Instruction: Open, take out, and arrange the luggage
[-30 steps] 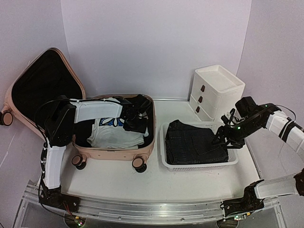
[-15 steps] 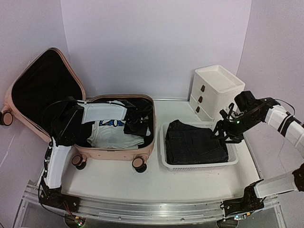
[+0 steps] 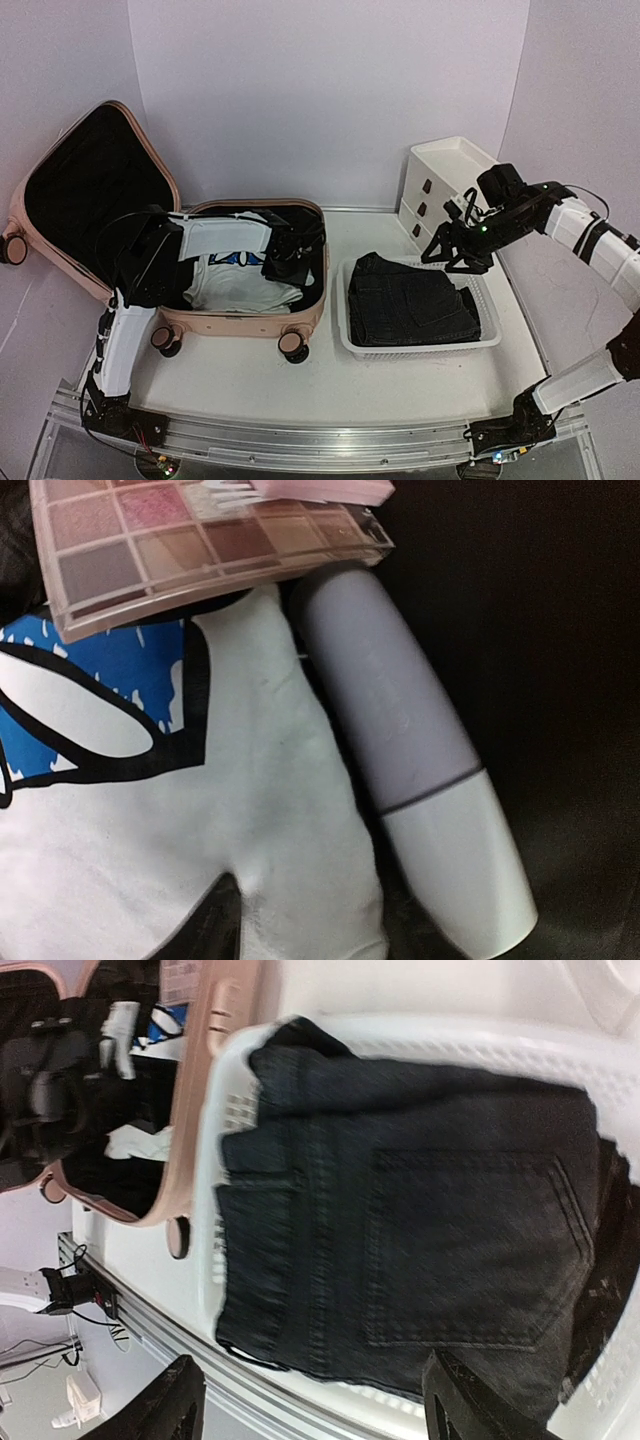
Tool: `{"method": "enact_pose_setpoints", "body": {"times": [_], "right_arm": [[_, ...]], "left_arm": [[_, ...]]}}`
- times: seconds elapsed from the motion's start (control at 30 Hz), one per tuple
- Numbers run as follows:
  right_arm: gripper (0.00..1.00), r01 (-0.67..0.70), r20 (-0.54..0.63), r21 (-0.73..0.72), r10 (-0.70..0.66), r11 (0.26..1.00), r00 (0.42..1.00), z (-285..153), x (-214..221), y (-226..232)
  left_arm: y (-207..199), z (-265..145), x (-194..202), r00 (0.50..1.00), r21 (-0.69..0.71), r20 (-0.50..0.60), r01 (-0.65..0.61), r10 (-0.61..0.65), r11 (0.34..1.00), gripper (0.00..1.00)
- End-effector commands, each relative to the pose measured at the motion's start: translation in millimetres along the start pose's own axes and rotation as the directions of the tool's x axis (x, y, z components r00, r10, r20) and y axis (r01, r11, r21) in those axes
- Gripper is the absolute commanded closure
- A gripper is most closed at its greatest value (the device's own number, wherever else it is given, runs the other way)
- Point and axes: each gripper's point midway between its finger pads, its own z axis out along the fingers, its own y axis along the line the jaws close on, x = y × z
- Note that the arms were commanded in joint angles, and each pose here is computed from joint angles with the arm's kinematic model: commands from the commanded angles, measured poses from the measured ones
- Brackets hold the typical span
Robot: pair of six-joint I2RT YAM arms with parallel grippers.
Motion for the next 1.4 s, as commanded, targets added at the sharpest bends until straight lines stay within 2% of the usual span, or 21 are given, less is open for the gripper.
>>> {"method": "enact_pose_setpoints", "body": {"times": [0.0,0.13,0.27,0.37,0.47,0.63,0.8,0.93,1.03,1.13,1.27,1.37], "right_arm": [[0.24,0.1,0.085,-0.055,-0.095,0.993,0.992,-2,-30,45],[0.24,0.087,0.072,-0.126,-0.078,0.988,0.994,24,-39,79],[0.24,0.009,0.094,-0.262,0.016,0.965,0.995,51,-58,107],[0.26,-0.027,0.093,-0.301,0.057,0.953,0.994,70,-69,121],[0.32,-0.061,0.112,-0.342,0.105,0.938,0.988,87,-83,139],[0.33,-0.112,0.103,-0.379,0.162,0.918,0.981,125,-98,168],[0.35,-0.127,0.086,-0.379,0.171,0.916,0.981,147,-105,178],[0.35,-0.115,0.093,-0.376,0.161,0.92,0.983,148,-107,180],[0.35,-0.101,0.1,-0.365,0.146,0.926,0.984,145,-106,178],[0.35,-0.062,0.111,-0.344,0.107,0.937,0.988,136,-101,176],[0.34,0.025,0.136,-0.274,0.013,0.961,0.991,118,-87,163],[0.31,0.109,0.154,-0.209,-0.077,0.972,0.985,97,-78,154]], "left_arm": [[29,-1,-4,1.0,-0.051,-0.018,-0.017,0.016,0.999,0.66],[29,-15,-15,1.0,0.022,0.016,-0.004,0.004,1.0,0.8],[29,-33,-25,0.998,0.137,0.047,0.031,-0.038,0.99,0.85],[33,-44,-30,0.996,0.203,0.065,0.052,-0.066,0.978,0.89],[35,-55,-33,0.993,0.267,0.087,0.053,-0.078,0.962,0.92],[41,-65,-37,0.989,0.298,0.131,0.031,-0.073,0.954,0.94],[38,-63,-36,0.991,0.318,0.123,0.01,-0.052,0.948,0.94],[29,-54,-31,0.995,0.35,0.086,0.017,-0.051,0.936,0.88],[21,-46,-25,0.997,0.376,0.05,0.034,-0.057,0.926,0.81],[12,-49,-24,0.998,0.415,0.035,0.027,-0.046,0.909,0.66],[15,-76,-29,0.997,0.436,0.077,-0.01,-0.026,0.9,0.36],[31,-102,-34,0.992,0.427,0.127,-0.032,-0.025,0.904,0.25]]}}
